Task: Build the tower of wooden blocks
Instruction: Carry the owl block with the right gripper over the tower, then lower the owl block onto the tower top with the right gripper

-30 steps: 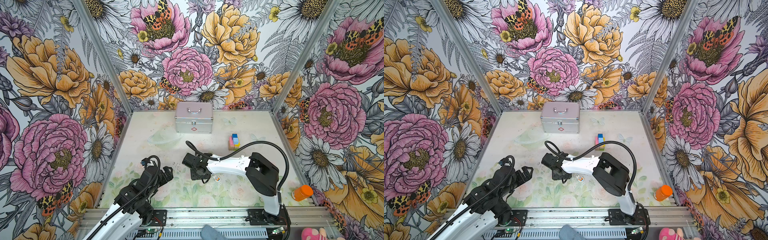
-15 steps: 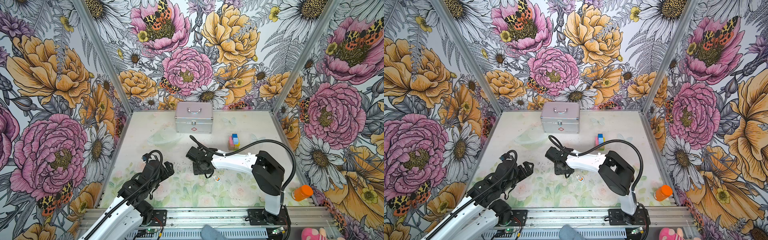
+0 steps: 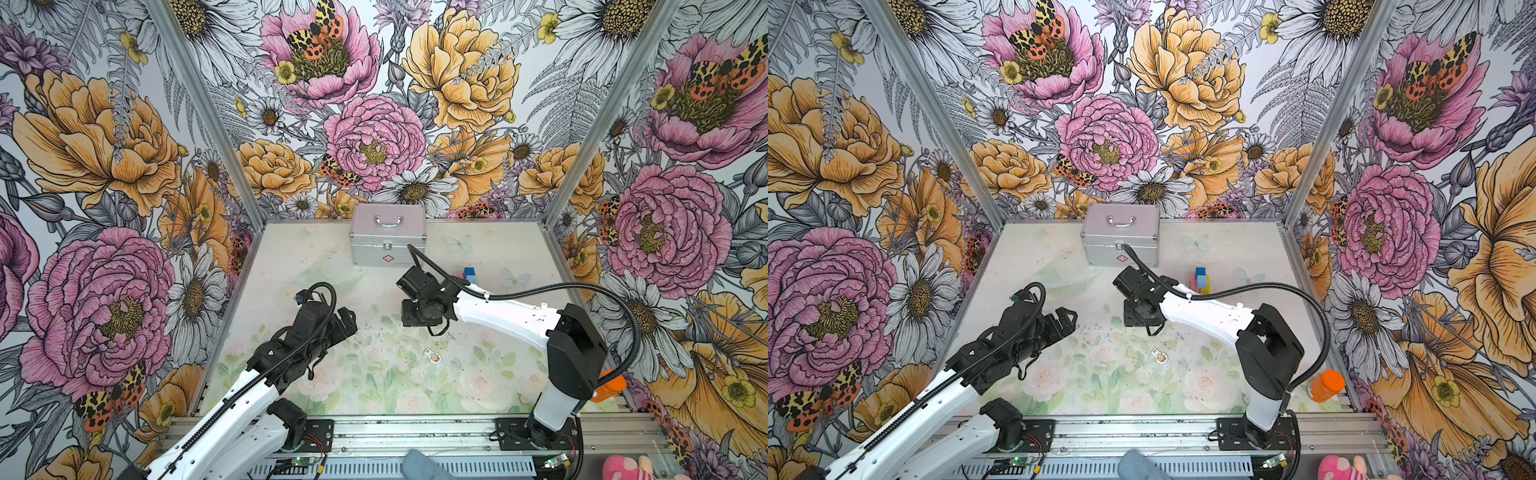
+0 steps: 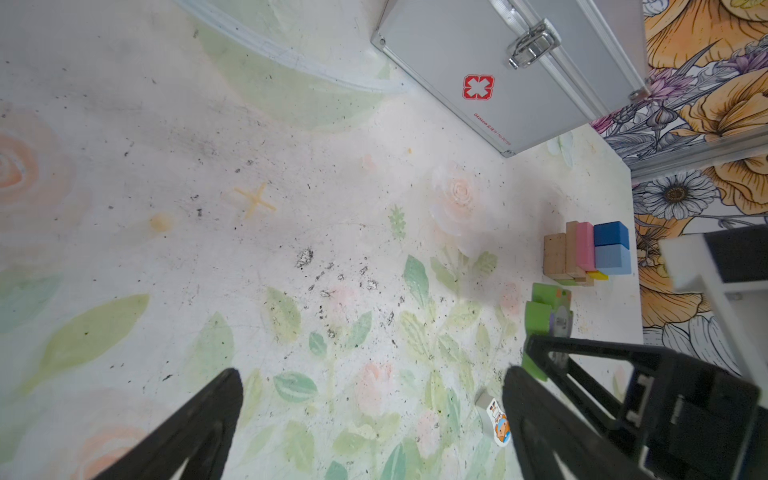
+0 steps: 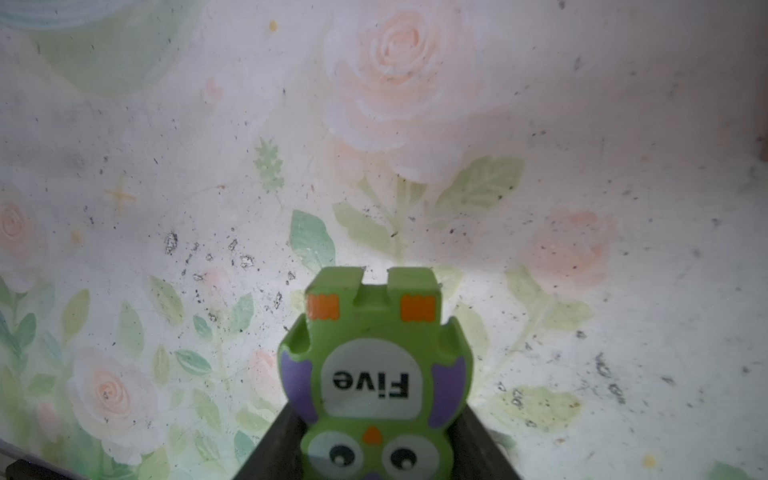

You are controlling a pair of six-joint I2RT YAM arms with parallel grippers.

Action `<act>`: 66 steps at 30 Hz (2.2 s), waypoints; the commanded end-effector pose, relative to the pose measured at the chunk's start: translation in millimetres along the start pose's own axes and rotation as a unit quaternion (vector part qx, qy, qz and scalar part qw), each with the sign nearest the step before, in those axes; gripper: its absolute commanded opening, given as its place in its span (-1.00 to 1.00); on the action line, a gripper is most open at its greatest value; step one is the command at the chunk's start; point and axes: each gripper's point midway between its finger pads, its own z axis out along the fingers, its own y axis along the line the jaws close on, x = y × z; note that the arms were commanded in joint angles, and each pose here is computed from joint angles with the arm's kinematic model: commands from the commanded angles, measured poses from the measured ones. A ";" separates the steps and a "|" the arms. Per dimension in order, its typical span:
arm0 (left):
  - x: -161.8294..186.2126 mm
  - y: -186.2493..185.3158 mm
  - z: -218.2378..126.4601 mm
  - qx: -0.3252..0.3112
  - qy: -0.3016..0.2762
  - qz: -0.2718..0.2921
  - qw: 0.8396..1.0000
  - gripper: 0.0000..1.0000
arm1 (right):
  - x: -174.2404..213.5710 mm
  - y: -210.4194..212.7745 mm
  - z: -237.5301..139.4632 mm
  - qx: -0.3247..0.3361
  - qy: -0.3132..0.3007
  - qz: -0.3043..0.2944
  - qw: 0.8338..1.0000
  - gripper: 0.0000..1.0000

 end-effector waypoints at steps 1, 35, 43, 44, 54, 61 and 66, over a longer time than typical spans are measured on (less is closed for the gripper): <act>-12.8 -24.0 -3.5 0.040 -0.010 0.008 0.999 0.97 | -11.8 -30.3 -20.8 0.017 -0.014 -0.012 1.000 -0.23; -22.4 -156.0 21.8 0.145 0.039 0.098 0.984 0.98 | -100.0 -164.1 -71.3 0.042 -0.061 0.028 0.997 -0.25; -21.5 -158.4 21.5 0.149 0.041 0.099 0.983 0.98 | -105.1 -173.5 -63.9 0.039 -0.050 0.024 0.998 -0.25; -20.8 -159.9 21.4 0.151 0.042 0.100 0.983 0.98 | -105.3 -173.4 -63.3 0.038 -0.049 0.022 0.998 -0.25; -0.7 -191.7 25.0 0.186 0.076 0.147 0.968 0.98 | -110.0 -179.5 -50.9 0.040 -0.035 0.010 0.999 -0.25; 5.9 -205.6 27.8 0.195 0.087 0.162 0.963 0.98 | -115.0 -187.0 -41.4 0.046 -0.026 0.011 0.999 -0.25; 4.6 -207.7 29.3 0.195 0.085 0.164 0.963 0.98 | -118.6 -189.6 -35.5 0.049 -0.020 0.009 0.999 -0.25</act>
